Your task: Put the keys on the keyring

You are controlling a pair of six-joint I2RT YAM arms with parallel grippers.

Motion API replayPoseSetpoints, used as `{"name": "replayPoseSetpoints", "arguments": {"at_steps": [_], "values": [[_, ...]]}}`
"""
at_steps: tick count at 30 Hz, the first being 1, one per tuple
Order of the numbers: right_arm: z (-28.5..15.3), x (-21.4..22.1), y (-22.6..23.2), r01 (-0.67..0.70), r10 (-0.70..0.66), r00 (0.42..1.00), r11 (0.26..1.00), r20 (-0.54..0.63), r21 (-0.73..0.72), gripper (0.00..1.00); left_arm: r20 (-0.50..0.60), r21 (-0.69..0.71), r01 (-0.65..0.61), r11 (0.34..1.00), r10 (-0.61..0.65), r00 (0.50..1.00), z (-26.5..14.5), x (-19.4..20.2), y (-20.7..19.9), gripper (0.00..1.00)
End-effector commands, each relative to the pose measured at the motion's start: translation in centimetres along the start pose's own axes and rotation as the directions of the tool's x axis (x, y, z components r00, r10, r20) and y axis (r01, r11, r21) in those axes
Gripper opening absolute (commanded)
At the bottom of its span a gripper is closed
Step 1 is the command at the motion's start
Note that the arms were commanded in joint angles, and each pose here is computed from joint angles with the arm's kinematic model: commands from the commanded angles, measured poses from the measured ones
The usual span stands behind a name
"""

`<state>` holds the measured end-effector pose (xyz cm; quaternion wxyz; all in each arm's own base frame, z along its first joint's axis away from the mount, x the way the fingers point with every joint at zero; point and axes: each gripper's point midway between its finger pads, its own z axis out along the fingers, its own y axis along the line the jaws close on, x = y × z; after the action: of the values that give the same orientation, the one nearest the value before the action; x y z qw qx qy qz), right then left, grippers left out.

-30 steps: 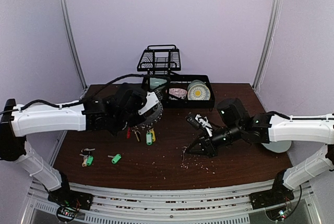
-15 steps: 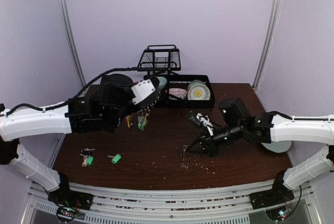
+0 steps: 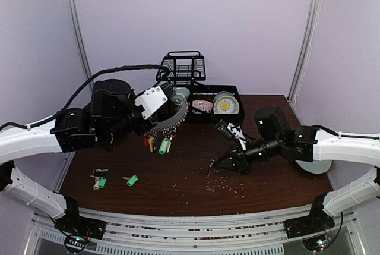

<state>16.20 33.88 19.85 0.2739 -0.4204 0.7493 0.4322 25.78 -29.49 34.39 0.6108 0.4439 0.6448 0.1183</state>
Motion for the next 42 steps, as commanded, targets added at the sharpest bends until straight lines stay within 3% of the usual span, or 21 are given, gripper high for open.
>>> {"name": "replayPoseSetpoints", "arguments": {"at_steps": [1, 5, 14, 20, 31, 32, 33, 34, 35, 38, 40, 42], "values": [[-0.7, -0.8, 0.1, 0.024, -0.024, 1.000, 1.000, 0.020, 0.014, 0.00, -0.059, 0.290, 0.191, 0.938, -0.182, 0.982, -0.4, 1.8, -6.7, 0.00], [-0.9, -0.4, 0.0, 0.017, -0.017, 1.000, 1.000, 0.020, 0.018, 0.00, -0.183, 0.451, 0.297, 0.842, -0.238, 0.954, -0.9, 5.1, -12.1, 0.00], [-0.3, 1.5, -0.5, -0.020, 0.020, 1.000, 1.000, -0.001, 0.015, 0.00, -0.438, 0.579, 0.389, 0.716, -0.129, 0.889, 1.0, 15.2, -18.7, 0.00], [-0.1, 1.9, -0.8, -0.022, 0.022, 1.000, 1.000, 0.005, 0.016, 0.00, -0.520, 0.598, 0.399, 0.695, -0.043, 0.853, 3.7, 20.6, -20.7, 0.00], [0.6, 2.0, -1.4, -0.024, 0.024, 1.000, 1.000, -0.018, 0.000, 0.00, -0.606, 0.506, 0.392, 0.768, -0.007, 0.796, 7.5, 25.8, -19.9, 0.00], [0.7, 2.0, -1.4, -0.025, 0.024, 0.999, 1.000, -0.020, -0.004, 0.00, -0.611, 0.493, 0.388, 0.779, -0.007, 0.791, 7.6, 26.1, -19.8, 0.05], [0.7, 2.0, -1.4, -0.025, 0.025, 0.999, 1.000, -0.023, -0.006, 0.00, -0.615, 0.479, 0.380, 0.791, -0.006, 0.789, 7.6, 26.3, -19.5, 0.18], [0.7, 2.0, -1.4, -0.026, 0.026, 0.999, 1.000, -0.025, -0.010, 0.00, -0.611, 0.476, 0.370, 0.798, -0.003, 0.792, 7.5, 26.3, -19.2, 0.33], [0.7, 2.1, -1.3, -0.027, 0.026, 0.999, 1.000, -0.027, -0.013, 0.00, -0.595, 0.479, 0.361, 0.800, -0.007, 0.804, 7.4, 25.9, -18.9, 0.40], [0.7, 2.2, -1.3, -0.030, 0.029, 0.999, 0.999, -0.027, -0.017, 0.00, -0.474, 0.502, 0.325, 0.801, -0.060, 0.878, 6.9, 22.5, -16.9, 0.47], [0.6, 2.2, -1.1, -0.030, 0.030, 0.999, 0.999, -0.023, -0.022, 0.00, -0.307, 0.557, 0.272, 0.785, -0.110, 0.945, 5.4, 17.9, -15.4, 0.52], [0.5, 2.1, -1.1, -0.030, 0.030, 0.999, 0.999, -0.017, -0.025, 0.00, -0.120, 0.655, 0.139, 0.742, -0.079, 0.990, 2.7, 13.9, -16.5, 0.54]]}}
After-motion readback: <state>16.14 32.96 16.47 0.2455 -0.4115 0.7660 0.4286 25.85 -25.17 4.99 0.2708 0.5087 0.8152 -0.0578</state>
